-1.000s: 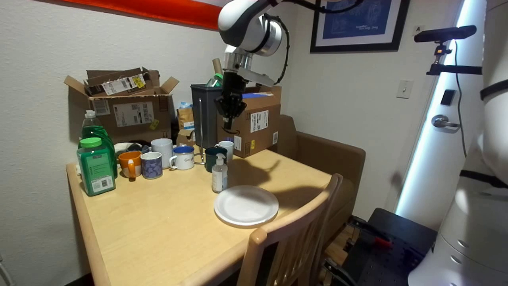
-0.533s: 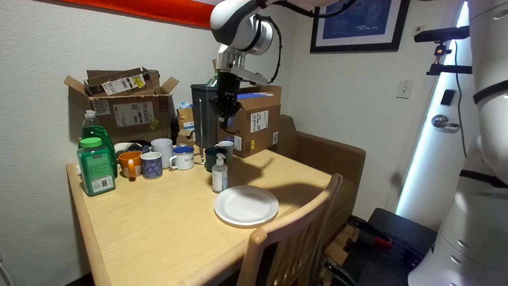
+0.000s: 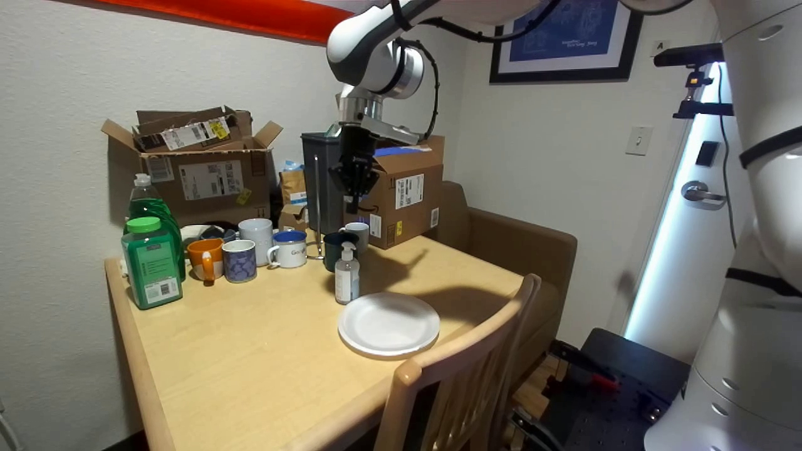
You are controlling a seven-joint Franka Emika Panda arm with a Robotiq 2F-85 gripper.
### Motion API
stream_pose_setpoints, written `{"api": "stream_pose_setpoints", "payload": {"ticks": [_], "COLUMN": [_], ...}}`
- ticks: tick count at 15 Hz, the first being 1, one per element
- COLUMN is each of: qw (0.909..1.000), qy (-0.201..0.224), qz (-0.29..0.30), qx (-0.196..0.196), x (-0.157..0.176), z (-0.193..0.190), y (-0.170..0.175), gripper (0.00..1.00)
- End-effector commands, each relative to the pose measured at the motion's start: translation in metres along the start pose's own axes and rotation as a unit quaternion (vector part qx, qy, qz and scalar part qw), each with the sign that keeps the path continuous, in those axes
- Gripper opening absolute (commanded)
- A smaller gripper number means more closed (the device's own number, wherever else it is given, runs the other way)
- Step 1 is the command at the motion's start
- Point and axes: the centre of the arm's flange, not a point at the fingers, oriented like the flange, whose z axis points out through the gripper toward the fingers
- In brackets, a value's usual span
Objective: Press the pump dispenser on the bottle next to the plate
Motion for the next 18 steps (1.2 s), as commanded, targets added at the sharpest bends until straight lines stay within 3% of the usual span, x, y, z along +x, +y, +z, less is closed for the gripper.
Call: {"api": "stream_pose_setpoints", "payload": {"ticks": [1,10,18], "qw": [1.0000,0.9999,0.9993], "qy": [-0.002,-0.007,0.029], "qz": [0.000,-0.006,-0.024], "qx": [0.008,0.010,0.007], "x": [-0.001,0.007,0.018], "z": [0.003,0.019,0.028], "y": [0.005,0.010,0.017], "gripper": [0.00,0.00,0.00]}}
